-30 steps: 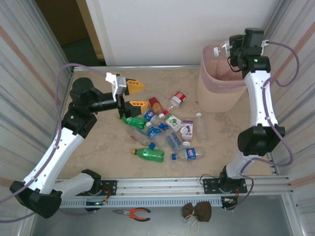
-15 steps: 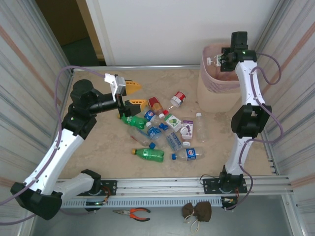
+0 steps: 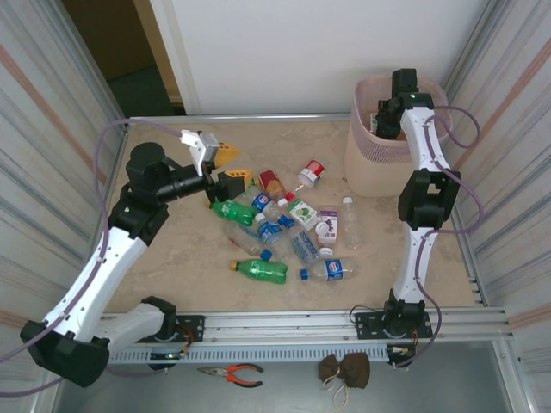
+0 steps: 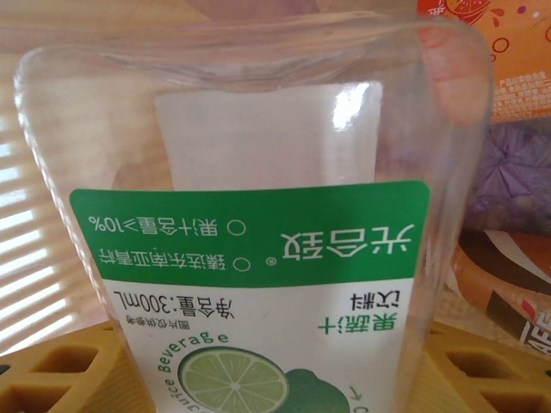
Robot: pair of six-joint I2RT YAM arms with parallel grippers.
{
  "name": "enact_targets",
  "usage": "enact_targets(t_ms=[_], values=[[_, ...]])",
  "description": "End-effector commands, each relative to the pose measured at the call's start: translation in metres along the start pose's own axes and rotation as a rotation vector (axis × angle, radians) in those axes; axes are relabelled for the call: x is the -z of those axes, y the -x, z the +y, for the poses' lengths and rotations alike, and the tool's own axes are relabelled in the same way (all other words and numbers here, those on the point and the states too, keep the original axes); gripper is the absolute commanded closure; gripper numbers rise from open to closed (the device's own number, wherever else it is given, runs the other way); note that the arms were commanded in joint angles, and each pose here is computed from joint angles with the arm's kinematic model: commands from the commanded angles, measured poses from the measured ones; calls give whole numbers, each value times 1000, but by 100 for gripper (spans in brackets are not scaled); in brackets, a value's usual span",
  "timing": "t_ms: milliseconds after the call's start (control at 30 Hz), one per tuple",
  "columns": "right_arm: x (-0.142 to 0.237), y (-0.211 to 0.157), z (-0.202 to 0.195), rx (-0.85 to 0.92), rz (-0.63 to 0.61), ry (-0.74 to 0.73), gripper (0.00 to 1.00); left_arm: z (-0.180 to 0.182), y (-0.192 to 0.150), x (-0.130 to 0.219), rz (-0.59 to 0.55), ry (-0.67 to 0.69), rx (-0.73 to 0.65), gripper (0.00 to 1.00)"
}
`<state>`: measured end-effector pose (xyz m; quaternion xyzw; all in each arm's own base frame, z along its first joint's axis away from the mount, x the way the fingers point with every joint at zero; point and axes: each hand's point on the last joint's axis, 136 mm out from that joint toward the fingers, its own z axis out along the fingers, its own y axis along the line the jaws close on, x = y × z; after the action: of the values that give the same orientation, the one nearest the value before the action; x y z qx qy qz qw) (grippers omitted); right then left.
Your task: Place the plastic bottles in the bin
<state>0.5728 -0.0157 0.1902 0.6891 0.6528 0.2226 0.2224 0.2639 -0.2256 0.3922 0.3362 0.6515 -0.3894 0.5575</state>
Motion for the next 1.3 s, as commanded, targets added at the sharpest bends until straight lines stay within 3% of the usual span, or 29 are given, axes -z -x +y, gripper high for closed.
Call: enact_targets(t_ms=[0, 233, 467, 1000, 1267], values=[[-11, 4, -14, -59, 13, -57, 38, 19, -8, 7, 19, 101, 112, 24], [-5, 7, -12, -65, 14, -48, 23, 45, -29, 9, 84, 167, 312, 25], [19, 11, 2, -60, 4, 2, 13, 55, -42, 12, 124, 212, 340, 25], [120, 10, 36, -10, -4, 174, 16, 65, -60, 12, 185, 270, 399, 25], [169, -1, 50, 268, -1, 316, 18, 79, -82, 7, 261, 321, 465, 23]])
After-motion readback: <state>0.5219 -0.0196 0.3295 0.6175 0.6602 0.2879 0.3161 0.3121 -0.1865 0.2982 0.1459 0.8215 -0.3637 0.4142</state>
